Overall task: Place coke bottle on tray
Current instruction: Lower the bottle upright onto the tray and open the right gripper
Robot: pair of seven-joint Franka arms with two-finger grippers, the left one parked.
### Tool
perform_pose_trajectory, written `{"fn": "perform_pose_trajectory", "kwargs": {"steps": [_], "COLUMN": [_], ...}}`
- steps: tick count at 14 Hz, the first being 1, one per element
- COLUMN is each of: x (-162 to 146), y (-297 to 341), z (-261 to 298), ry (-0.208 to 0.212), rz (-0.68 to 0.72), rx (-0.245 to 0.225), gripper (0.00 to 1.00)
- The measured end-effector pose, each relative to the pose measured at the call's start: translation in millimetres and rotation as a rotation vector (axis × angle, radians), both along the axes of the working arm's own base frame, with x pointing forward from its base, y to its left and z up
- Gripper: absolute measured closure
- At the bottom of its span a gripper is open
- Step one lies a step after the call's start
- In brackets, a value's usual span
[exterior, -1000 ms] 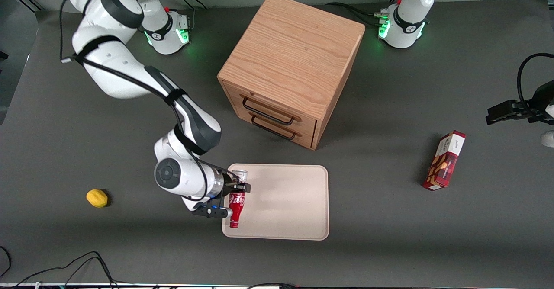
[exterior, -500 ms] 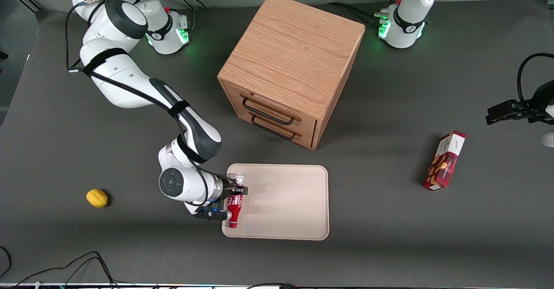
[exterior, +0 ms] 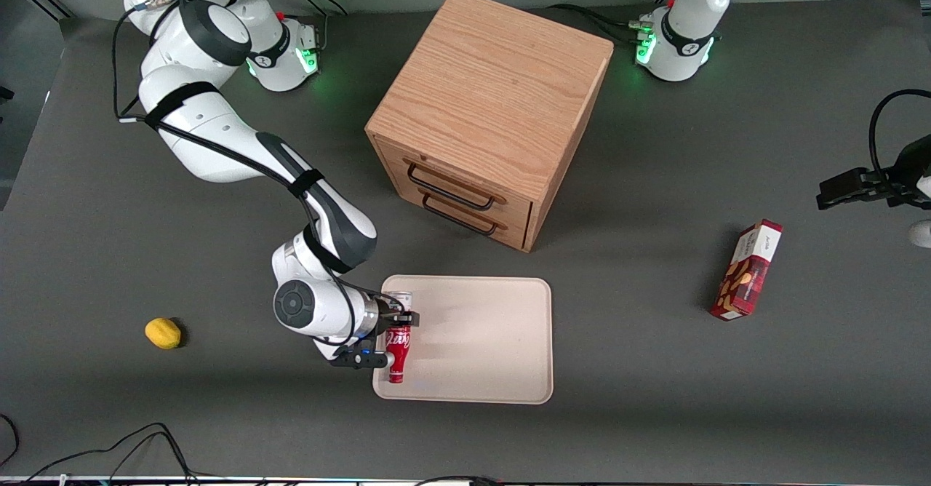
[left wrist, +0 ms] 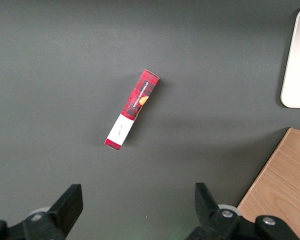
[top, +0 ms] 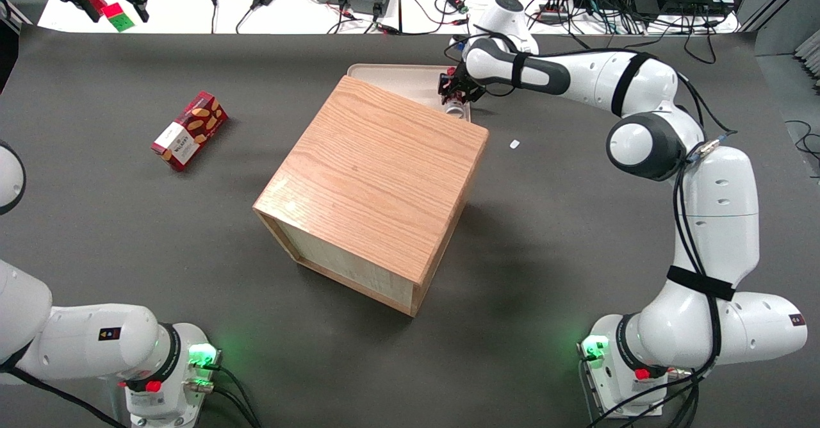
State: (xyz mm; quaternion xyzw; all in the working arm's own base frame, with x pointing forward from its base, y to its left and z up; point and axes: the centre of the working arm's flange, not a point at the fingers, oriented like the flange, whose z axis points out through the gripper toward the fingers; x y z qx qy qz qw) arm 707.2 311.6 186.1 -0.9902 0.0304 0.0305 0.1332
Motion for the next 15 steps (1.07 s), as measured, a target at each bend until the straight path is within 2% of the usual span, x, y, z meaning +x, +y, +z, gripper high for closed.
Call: {"fn": "perform_pose_trajectory", "kwargs": {"steps": [1, 2, 6, 7, 12, 15], "x": [0, 0, 2, 3, 3, 10], "y": [2, 3, 1, 1, 1, 0], "z": [0, -1, -1, -1, 0, 16], "ry": [-0.007, -0.017, -0.031, -0.032, -0.038, -0.070], "rz": [-0.004, -0.010, -0.018, -0.018, -0.021, -0.028], "rx": [0.003, 0.006, 0.008, 0.009, 0.012, 0.022], "gripper": [0.47, 0.41, 0.04, 0.00, 0.00, 0.00]}}
